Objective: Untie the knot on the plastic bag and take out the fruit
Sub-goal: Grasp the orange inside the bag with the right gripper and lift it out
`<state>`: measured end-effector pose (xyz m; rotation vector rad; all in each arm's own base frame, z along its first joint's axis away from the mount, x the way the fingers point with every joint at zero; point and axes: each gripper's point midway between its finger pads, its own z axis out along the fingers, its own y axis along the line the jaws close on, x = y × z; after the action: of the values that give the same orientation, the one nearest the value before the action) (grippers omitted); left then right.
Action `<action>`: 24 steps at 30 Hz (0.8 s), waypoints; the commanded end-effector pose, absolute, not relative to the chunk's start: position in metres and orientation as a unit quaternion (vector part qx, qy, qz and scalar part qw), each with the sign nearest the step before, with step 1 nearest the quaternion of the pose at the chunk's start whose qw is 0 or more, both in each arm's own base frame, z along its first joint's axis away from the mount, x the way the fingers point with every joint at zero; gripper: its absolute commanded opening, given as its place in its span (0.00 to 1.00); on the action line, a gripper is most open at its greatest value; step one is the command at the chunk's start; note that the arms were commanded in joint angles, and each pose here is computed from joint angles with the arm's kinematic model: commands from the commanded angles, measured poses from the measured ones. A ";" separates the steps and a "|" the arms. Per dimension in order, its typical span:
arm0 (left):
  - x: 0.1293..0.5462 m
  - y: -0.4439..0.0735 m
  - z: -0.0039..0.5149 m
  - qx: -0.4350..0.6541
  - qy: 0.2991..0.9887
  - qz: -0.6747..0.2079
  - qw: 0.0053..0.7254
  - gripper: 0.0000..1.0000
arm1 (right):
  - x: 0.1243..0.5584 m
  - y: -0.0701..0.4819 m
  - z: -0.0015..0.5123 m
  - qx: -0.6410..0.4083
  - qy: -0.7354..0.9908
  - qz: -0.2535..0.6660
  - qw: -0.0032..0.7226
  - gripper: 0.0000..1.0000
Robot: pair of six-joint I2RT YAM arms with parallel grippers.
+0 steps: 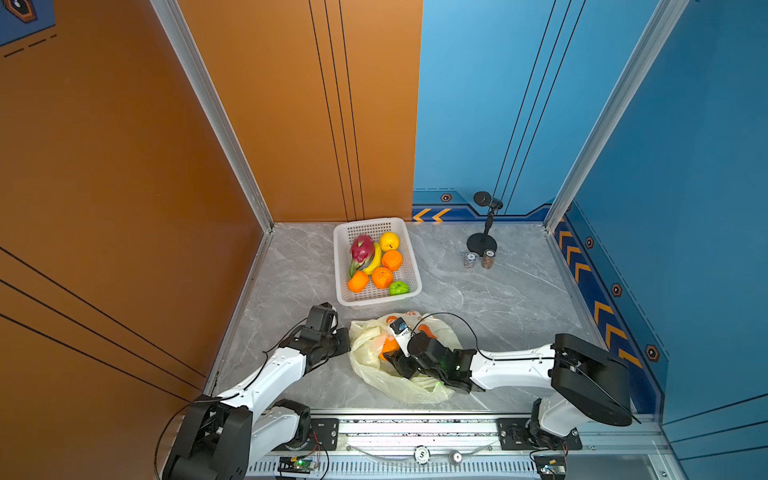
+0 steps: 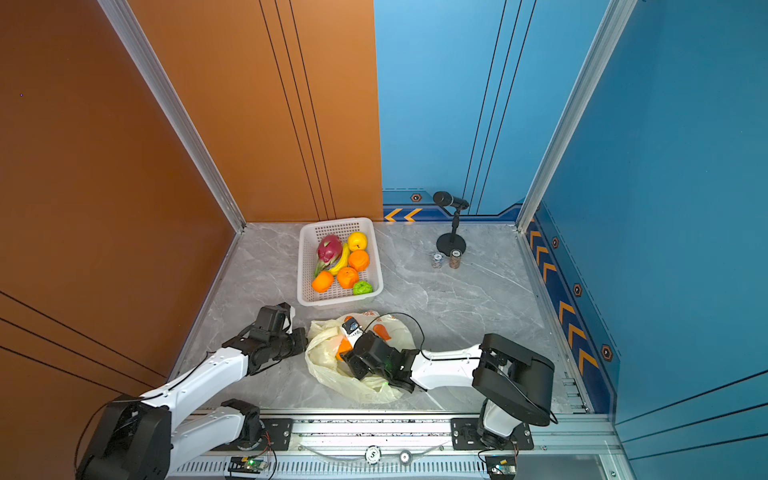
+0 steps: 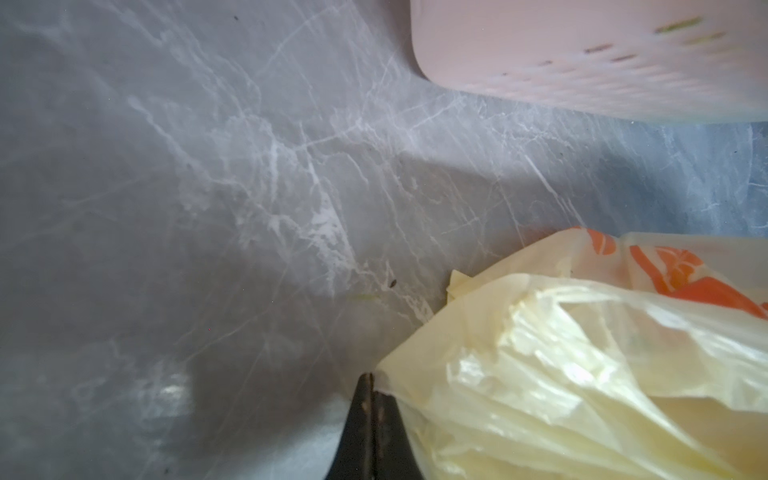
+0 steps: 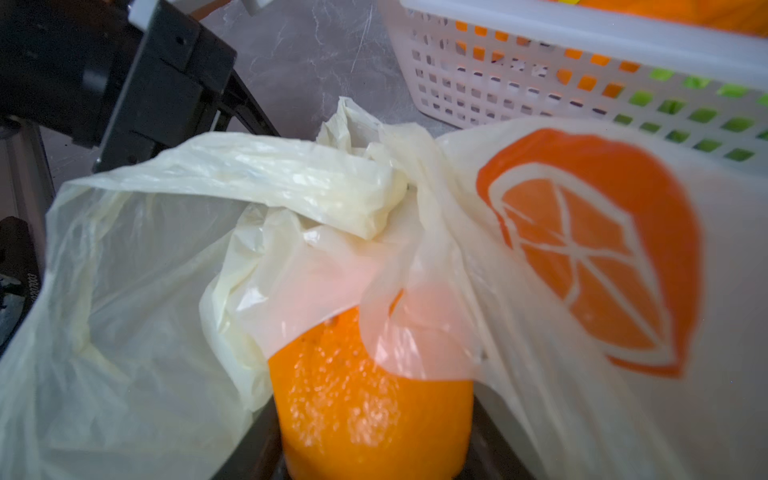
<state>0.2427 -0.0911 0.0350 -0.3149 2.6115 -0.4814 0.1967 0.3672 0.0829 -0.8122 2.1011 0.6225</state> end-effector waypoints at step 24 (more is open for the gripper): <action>0.255 -0.094 0.121 -0.071 0.924 -0.187 0.324 0.61 | 0.189 0.361 0.126 -0.286 0.819 0.337 0.365 0.43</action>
<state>0.2540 -0.0925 0.1016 -0.2335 2.4477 -0.5065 0.1899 0.3533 0.1051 -0.7579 2.1261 0.7862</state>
